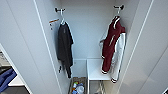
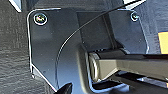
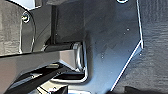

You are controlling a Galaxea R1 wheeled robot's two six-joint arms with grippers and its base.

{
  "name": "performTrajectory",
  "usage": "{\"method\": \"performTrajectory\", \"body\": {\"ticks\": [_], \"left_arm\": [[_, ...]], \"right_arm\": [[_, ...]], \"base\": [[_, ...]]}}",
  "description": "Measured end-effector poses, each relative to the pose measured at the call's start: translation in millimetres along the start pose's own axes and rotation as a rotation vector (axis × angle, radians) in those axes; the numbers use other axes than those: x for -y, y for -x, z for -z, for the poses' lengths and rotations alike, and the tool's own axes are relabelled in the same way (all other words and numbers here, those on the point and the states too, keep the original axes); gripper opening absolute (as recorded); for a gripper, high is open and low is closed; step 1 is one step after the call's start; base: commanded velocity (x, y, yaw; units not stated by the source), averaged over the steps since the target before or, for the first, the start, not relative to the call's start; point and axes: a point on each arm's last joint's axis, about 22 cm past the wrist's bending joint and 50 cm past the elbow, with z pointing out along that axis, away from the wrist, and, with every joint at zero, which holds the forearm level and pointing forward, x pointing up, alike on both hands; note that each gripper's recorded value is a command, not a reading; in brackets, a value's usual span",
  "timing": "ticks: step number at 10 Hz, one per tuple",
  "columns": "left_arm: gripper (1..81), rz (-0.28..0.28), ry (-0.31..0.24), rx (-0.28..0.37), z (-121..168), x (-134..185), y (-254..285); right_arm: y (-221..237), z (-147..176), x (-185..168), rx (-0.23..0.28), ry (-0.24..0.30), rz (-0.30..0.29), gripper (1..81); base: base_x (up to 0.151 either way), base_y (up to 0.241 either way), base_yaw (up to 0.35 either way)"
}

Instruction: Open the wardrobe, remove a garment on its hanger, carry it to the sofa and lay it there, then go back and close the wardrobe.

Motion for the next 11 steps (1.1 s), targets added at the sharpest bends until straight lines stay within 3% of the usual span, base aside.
{"method": "performTrajectory", "body": {"ticks": [6,10,11], "left_arm": [[81.1,-0.006,-0.005,0.002,1,3,2],[81.1,-0.004,-0.004,0.016,1,1,16],[81.1,-0.008,-0.005,0.004,1,3,5]], "right_arm": [[7,-1,4,0.006,-0.002,0.001,81.1],[21,-1,4,0.017,-0.002,-0.002,81.1],[8,-1,5,0.000,-0.004,0.003,81.1]], "base": [[0.000,0.000,0.000],[0.091,0.000,0.000],[0.100,0.000,0.000]]}}
